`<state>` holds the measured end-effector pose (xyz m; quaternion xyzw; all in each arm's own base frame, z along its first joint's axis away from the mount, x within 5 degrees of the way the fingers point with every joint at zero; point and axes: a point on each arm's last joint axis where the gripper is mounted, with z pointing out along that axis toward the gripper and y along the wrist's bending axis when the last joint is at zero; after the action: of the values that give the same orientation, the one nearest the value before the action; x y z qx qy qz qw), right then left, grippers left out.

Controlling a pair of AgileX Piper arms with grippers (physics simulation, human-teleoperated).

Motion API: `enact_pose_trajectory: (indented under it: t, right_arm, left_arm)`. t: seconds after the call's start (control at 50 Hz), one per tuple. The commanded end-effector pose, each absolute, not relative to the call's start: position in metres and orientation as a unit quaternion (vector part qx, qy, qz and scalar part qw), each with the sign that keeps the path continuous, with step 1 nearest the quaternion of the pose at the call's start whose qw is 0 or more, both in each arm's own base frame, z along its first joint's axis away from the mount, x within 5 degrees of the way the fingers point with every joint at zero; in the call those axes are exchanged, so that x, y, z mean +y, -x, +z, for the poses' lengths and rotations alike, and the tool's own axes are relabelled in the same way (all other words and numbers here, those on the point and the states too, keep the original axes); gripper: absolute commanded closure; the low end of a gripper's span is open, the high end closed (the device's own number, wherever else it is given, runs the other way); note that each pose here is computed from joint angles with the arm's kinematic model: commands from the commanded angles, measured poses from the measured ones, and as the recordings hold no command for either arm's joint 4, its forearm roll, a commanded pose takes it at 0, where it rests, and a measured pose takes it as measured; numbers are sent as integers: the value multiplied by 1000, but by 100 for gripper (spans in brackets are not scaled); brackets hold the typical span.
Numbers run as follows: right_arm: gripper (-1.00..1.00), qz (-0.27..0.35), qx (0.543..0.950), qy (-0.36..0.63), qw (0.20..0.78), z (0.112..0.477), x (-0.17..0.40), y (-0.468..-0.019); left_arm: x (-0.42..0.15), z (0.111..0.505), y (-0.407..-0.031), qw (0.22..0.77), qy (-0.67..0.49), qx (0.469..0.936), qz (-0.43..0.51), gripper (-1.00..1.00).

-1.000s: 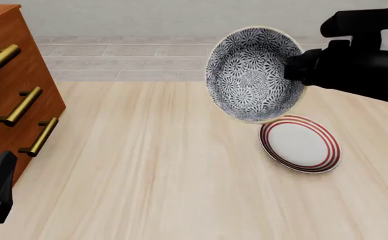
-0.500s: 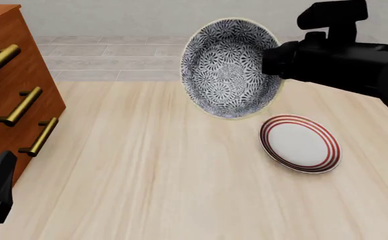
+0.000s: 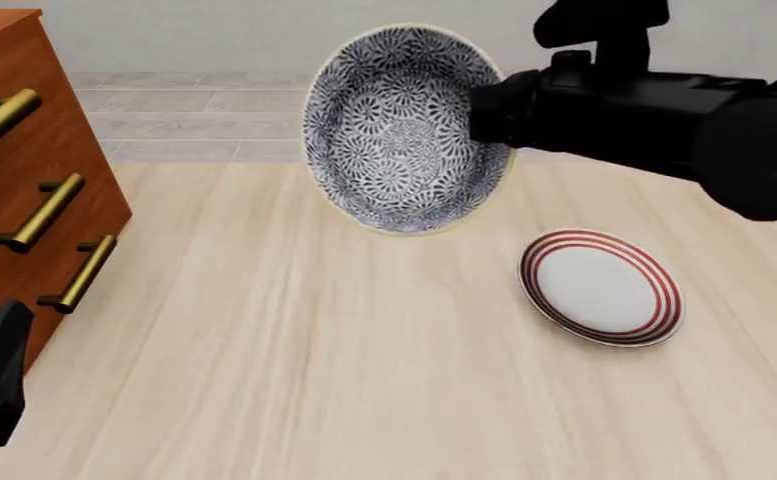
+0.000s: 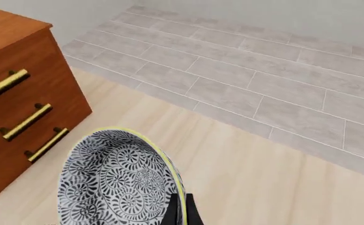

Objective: Put the bowl on top of the cabinet.

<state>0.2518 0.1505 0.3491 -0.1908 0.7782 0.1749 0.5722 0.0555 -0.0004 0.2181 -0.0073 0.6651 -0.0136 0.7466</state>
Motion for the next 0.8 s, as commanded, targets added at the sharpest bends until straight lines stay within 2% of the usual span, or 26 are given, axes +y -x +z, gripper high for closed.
enact_pose_trajectory:
  t: [0.02, 0.54, 0.8]
  right_arm:
    - [100, 196, 772, 199, 572, 348, 166, -253]
    - [100, 184, 759, 230, 581, 329, 181, -264]
    - [100, 180, 754, 228, 590, 334, 176, -262]
  left_arm:
    - [-1, 219, -55, 748, 8, 663, -16, -100]
    - [-1, 219, -55, 749, 9, 662, -23, -100]
    - [-3, 221, -58, 751, 5, 659, -49, -100]
